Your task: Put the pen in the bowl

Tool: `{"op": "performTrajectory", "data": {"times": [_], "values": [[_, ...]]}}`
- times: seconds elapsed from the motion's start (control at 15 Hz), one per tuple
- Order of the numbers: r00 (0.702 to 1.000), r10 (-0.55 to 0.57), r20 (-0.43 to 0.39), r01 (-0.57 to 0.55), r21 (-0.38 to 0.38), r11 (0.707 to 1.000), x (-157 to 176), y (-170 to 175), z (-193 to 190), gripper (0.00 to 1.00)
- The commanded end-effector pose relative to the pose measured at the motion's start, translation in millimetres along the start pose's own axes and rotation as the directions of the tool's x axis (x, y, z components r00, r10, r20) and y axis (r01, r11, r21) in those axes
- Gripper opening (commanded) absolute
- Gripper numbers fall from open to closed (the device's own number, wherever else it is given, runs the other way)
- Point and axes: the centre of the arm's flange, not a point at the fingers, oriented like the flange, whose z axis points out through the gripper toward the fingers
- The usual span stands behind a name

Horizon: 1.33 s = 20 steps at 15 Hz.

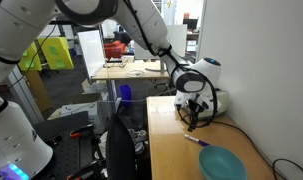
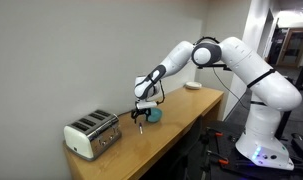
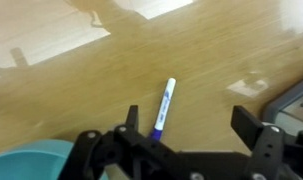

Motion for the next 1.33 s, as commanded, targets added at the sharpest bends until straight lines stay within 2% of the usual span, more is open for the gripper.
{"op": "performTrajectory", "data": {"times": [0.0,0.53,0.67,0.8,0.93,1.27], "values": [[0.996,0.086,0.018,-0.086,0.003,0.996,19.6,1.4,12.7,1.0],[0.99,0.13,0.05,-0.131,0.009,0.991,26.9,9.3,47.3,0.99],[0.99,0.13,0.059,-0.13,0.004,0.991,26.3,9.6,56.4,0.92],[0.99,0.127,0.064,-0.127,0.0,0.992,27.8,9.6,65.4,0.76],[0.99,0.127,0.066,-0.127,-0.002,0.992,29.2,9.6,71.0,0.54],[0.992,0.108,0.064,-0.108,-0.005,0.994,30.5,8.1,73.4,0.16]]}}
